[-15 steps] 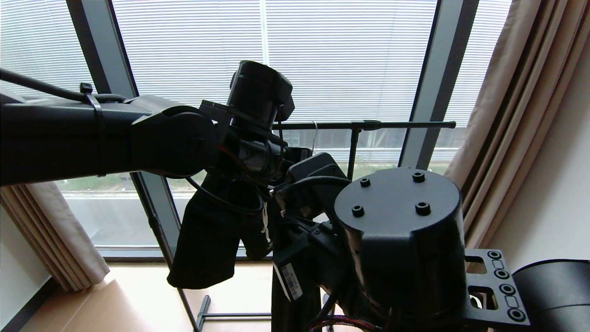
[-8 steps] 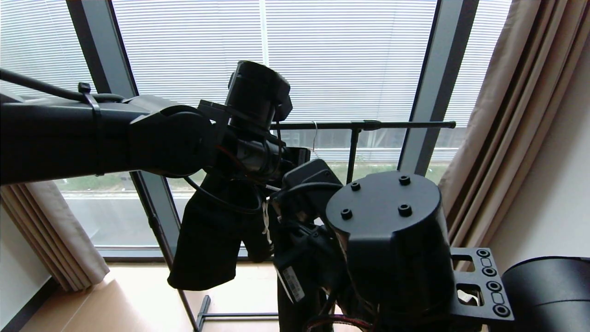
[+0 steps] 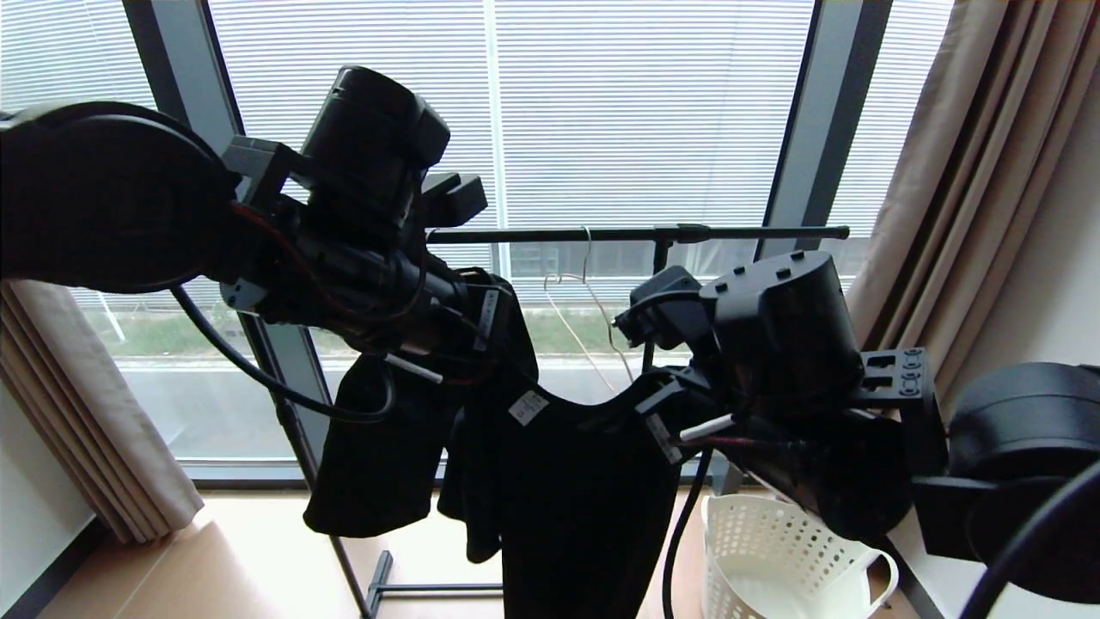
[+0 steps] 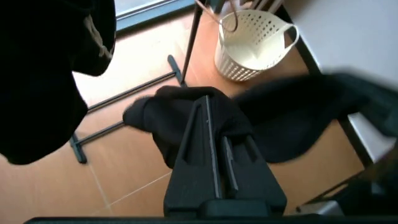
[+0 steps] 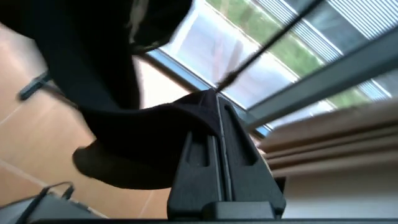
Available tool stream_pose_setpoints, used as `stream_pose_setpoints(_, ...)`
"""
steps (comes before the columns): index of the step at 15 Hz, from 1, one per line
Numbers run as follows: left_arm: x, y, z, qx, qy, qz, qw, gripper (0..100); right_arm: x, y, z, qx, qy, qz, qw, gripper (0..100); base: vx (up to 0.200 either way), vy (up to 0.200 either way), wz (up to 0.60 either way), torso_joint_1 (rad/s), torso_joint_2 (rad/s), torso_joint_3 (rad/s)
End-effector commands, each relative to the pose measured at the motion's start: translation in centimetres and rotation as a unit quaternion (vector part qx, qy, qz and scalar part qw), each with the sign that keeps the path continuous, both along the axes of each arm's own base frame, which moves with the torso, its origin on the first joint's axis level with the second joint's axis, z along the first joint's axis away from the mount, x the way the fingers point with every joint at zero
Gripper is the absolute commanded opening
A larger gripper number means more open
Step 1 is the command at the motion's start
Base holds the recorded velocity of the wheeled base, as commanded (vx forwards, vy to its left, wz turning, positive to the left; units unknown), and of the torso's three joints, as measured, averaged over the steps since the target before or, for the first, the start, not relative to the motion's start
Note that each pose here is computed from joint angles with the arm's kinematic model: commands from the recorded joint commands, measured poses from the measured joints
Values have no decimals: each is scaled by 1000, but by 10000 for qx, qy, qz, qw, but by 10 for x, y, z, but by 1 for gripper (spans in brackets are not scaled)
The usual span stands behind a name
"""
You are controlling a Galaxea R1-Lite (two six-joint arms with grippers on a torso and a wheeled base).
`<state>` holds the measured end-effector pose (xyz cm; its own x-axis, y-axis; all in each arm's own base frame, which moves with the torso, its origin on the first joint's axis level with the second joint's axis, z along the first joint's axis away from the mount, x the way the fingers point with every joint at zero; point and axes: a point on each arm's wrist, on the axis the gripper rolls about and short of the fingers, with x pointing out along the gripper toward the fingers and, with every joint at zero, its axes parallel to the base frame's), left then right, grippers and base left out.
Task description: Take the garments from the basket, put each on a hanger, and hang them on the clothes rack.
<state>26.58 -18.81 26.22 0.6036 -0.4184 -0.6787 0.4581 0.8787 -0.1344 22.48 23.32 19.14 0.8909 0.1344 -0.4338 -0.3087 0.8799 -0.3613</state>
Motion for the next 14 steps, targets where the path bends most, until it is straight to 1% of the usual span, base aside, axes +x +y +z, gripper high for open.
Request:
stream_pose_setpoints(1,-18,12,0,123,24,-90,9999,0,25,-6,1,74,-51,-352,9993,0,0,0,0,0,0,0)
stream_pose_setpoints(2,-20,13,-4,177,80,-127,9997,0,31,-6,1,113,-68,-413,9991,0,0,0,0,0,0,0)
stream_pose_setpoints(3,-28,12,-12,275,225,-219,9991,0,43,1,1,342,-208,-475,9981,0,0,0,0,0,0,0)
stream_pose_setpoints(6,-52,-3,-36,564,577,-683,9944,0,75,29,-5,830,-617,-481,9935,0,0,0,0,0,0,0)
stream_pose_setpoints(7,-58,-9,-39,590,634,-821,9929,0,80,35,-6,932,-679,-475,9922,0,0,0,0,0,0,0)
stream_pose_setpoints(8,-66,-17,-42,591,681,-960,9913,0,84,39,-9,1070,-675,-514,9906,0,0,0,0,0,0,0)
stream_pose_setpoints(9,-71,-27,-44,578,743,-1079,9897,0,86,41,-8,1233,-689,-545,9885,0,0,0,0,0,0,0)
stream_pose_setpoints(11,-76,-46,-50,562,750,-1299,9871,0,85,43,-1,1566,-714,-571,9834,0,0,0,0,0,0,0)
stream_pose_setpoints(13,-79,-60,-49,391,736,-1333,9876,0,81,47,1,1741,-659,-469,9814,0,0,0,0,0,0,0)
stream_pose_setpoints(14,-78,-64,-48,285,754,-1263,9887,0,80,48,1,1818,-611,-410,9806,0,0,0,0,0,0,0)
